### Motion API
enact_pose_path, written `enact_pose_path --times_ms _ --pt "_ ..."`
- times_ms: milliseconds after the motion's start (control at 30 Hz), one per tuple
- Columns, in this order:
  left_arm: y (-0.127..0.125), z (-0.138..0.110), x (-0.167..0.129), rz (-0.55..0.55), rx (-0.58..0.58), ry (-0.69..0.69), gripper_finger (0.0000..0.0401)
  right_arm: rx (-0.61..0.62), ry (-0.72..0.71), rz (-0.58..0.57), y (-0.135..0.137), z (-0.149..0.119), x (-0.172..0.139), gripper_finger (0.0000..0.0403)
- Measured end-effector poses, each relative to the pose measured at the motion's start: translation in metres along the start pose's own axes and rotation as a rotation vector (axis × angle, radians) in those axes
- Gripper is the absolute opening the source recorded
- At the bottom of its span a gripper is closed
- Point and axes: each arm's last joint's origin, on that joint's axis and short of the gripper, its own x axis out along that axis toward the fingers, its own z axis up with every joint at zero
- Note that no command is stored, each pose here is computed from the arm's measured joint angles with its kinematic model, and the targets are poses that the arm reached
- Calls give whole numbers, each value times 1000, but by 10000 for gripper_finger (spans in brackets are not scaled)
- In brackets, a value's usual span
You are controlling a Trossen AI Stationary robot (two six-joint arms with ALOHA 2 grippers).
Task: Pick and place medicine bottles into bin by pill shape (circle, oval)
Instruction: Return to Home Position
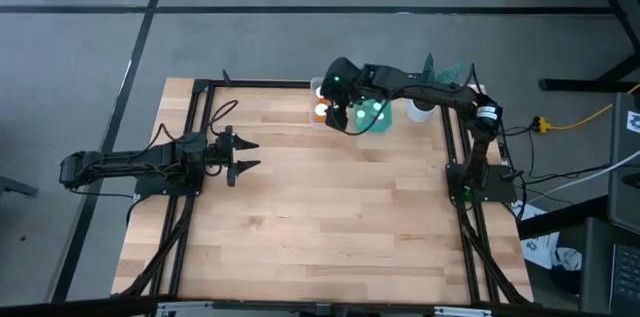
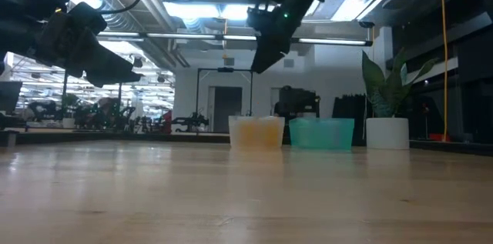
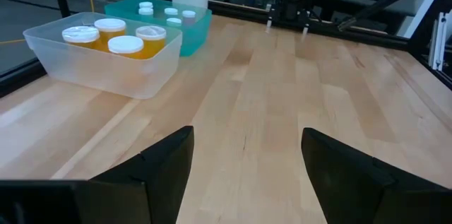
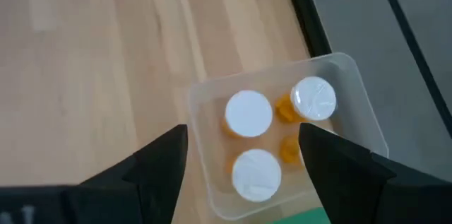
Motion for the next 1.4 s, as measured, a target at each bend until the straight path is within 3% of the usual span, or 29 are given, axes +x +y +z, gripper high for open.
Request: enact_pose_path --times_ms 533,867,1133,1267,1400 --pt "0 0 0 0 0 -1 254 -21 189 70 34 -9 -12 273" --pt "0 0 0 0 0 -1 254 -75 123 -71 38 -2 -32 273" --pt "0 0 0 1 0 -1 254 -11 16 -77 40 3 -27 273" --pt "0 0 0 1 0 -1 254 6 -70 -9 49 -2 -7 273" --pt "0 0 0 0 0 -1 254 -46 -34 179 70 -29 16 273"
